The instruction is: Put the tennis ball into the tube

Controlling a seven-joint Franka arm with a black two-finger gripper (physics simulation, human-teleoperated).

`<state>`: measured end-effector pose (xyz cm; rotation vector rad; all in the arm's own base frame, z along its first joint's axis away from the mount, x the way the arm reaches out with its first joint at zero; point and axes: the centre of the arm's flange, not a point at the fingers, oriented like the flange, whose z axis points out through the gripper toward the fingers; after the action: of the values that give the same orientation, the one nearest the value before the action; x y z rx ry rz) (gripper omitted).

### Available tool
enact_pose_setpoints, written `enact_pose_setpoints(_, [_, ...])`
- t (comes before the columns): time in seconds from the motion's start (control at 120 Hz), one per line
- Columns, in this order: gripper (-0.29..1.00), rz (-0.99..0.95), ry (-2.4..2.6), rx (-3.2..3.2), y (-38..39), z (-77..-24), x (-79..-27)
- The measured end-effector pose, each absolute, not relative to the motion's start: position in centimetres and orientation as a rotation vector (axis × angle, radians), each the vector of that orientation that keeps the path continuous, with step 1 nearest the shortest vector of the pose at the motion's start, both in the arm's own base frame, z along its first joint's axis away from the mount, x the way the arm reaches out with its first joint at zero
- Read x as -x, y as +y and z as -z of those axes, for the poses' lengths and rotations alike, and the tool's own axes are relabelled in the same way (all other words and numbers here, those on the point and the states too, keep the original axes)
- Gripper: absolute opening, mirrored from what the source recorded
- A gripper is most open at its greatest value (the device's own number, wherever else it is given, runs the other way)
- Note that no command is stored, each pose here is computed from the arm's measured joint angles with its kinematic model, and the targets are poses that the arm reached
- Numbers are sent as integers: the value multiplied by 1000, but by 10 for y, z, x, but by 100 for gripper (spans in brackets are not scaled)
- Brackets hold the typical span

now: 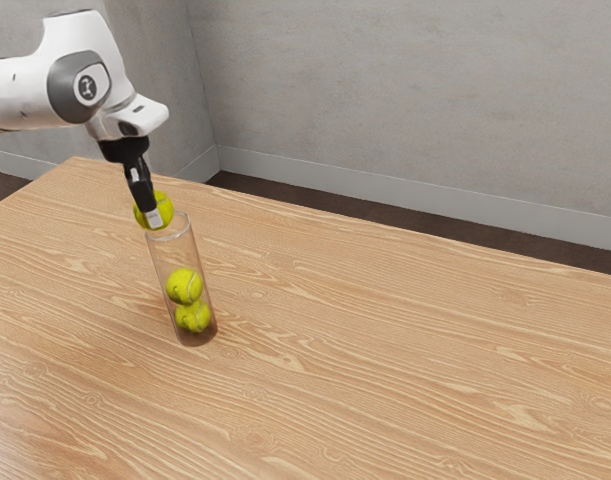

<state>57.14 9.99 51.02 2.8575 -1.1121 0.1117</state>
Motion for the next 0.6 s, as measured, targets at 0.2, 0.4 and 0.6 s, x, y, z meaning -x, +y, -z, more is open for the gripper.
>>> enact_pose_setpoints(0.2, [38, -107, -1133, -2844, 82, -517, -578])
enact_pose_setpoints(0.4, [49, -83, -1099, -2849, 88, -511, -578])
enact_pose_setpoints(0.6, [62, -75, -1087, -2850, 89, -511, -577])
